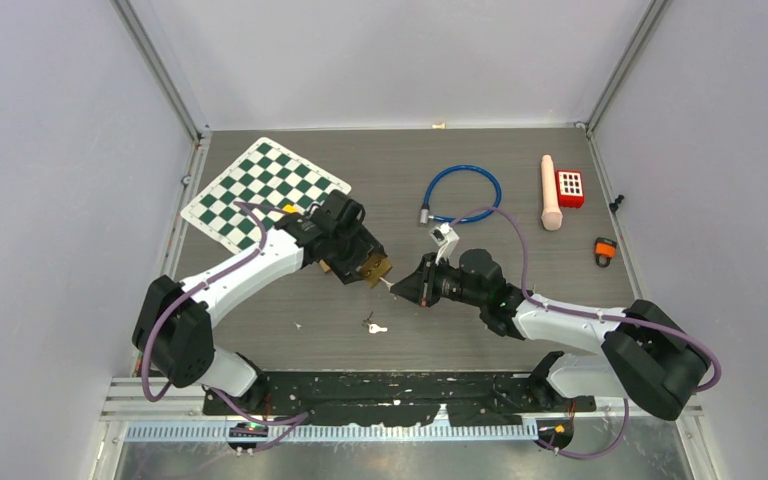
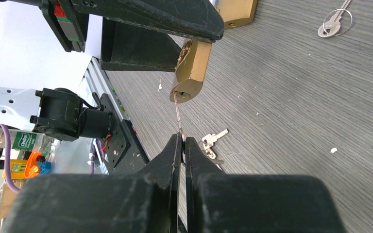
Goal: Unlock with the key
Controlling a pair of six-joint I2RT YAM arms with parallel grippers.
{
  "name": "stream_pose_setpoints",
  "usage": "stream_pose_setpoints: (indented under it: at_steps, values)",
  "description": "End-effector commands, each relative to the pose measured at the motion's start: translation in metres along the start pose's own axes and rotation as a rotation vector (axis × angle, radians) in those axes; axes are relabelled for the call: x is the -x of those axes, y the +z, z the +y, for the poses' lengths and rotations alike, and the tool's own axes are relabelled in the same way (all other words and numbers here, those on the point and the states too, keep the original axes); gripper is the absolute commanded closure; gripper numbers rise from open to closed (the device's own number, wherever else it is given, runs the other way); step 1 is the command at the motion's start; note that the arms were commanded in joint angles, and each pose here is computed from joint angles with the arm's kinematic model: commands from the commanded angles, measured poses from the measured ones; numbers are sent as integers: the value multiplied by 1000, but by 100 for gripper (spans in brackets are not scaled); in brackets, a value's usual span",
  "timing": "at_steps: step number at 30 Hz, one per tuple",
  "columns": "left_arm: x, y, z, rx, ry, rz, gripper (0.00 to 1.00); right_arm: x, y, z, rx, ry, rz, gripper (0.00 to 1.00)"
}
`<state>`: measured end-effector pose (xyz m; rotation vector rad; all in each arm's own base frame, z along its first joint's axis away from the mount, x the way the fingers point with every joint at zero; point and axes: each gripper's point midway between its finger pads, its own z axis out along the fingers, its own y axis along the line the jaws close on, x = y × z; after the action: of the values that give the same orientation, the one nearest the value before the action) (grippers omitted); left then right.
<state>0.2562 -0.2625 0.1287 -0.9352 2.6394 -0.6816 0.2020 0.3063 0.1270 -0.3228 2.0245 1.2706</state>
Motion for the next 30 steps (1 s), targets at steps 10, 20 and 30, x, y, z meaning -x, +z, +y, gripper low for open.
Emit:
stream_pose_setpoints:
  at_steps: [10,20,30]
  values:
    - [0,-23,-29,-132,-4,-9,100,27,1,7,-16,-23,-92,95]
    - [2,-21,-29,-126,-8,-18,100,26,-1,9,-19,-48,-90,95]
    - [1,-21,-29,-130,-9,-15,100,24,3,11,-23,-58,-80,95]
